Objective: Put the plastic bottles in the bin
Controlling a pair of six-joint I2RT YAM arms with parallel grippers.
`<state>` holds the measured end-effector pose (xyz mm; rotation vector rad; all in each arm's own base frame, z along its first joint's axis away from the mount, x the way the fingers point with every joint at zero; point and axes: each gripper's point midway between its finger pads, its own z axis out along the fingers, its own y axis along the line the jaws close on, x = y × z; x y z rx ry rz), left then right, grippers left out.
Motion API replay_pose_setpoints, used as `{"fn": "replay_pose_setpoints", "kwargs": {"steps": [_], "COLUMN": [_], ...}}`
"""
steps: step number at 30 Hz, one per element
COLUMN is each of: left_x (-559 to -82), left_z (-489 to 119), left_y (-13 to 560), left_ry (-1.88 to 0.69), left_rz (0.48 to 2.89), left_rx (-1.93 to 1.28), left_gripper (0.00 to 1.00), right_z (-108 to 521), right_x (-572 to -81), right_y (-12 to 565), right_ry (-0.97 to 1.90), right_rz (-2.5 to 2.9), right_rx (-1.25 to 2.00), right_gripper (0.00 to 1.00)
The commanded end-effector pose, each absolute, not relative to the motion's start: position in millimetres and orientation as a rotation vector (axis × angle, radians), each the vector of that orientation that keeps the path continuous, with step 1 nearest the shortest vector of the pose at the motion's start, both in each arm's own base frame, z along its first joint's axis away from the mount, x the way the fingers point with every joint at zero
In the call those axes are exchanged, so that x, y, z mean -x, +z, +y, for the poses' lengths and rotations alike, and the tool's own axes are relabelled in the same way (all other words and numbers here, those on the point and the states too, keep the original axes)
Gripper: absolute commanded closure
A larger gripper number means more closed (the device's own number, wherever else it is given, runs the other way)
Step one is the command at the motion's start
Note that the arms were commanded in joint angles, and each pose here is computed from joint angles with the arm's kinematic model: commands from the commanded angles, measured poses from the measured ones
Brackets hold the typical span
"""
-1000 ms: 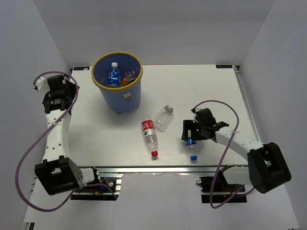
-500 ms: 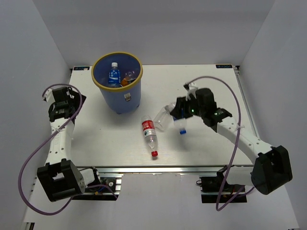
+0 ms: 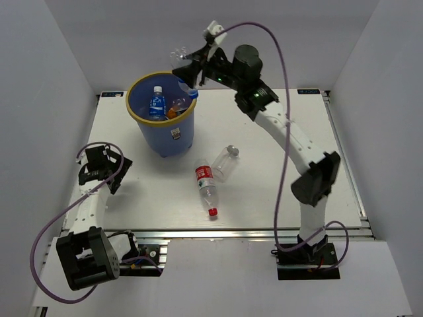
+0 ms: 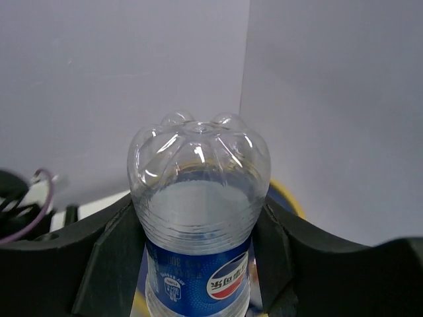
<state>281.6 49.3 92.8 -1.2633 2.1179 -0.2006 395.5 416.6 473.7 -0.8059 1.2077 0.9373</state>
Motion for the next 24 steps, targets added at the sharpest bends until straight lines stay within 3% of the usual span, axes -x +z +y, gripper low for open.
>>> {"fn": "replay_pose_setpoints", "kwargs": {"steps": [1, 6, 7, 8, 18, 22, 23, 24], "left_x": [-286.5, -290.1, -290.9, -291.5, -291.7, -286.3, -284.6, -280.1], "left_z": [38.8, 28.1, 20.9, 18.2, 6.3, -17.6, -40.6, -48.8], "left_y": [110.5, 108.8, 106.3, 106.0, 131.8, 131.2, 131.3, 125.6], "left_ry": [-0.294, -0.360, -0.407, -0.424, -0.334, -0.341, -0.402, -0.424], "left_rz": [2.087, 2.111, 2.136, 2.141, 2.125, 2.141, 2.174, 2.197], "left_rx": [1.166, 1.091, 1.078, 1.070, 0.975, 0.897, 0.819, 0.795], "left_gripper": [0.02, 0.02, 0.02, 0.02, 0.02, 0.02, 0.02, 0.02], "right_z": [446.5, 468.8, 472.0, 473.8, 444.0, 395.8, 369.8, 359.5], "right_x": [-417.1, -440.9, -440.2, -440.3, -414.8, -410.0, -394.0, -399.2], "right_y": [480.8, 456.9, 456.7, 453.0, 492.4, 488.6, 512.3, 468.4], "right_ry": [0.896, 0.760, 0.743, 0.741, 0.759, 0.697, 0.683, 0.673], "right_rz": [1.142, 1.109, 1.110, 1.121, 1.106, 1.182, 1.146, 1.244], "right_rx": [0.791, 0.775, 0.775, 0.778, 0.713, 0.581, 0.533, 0.515], "right_gripper": [0.61, 0.41, 0.24, 0.12, 0.11, 0.11, 0.11, 0.11]}}
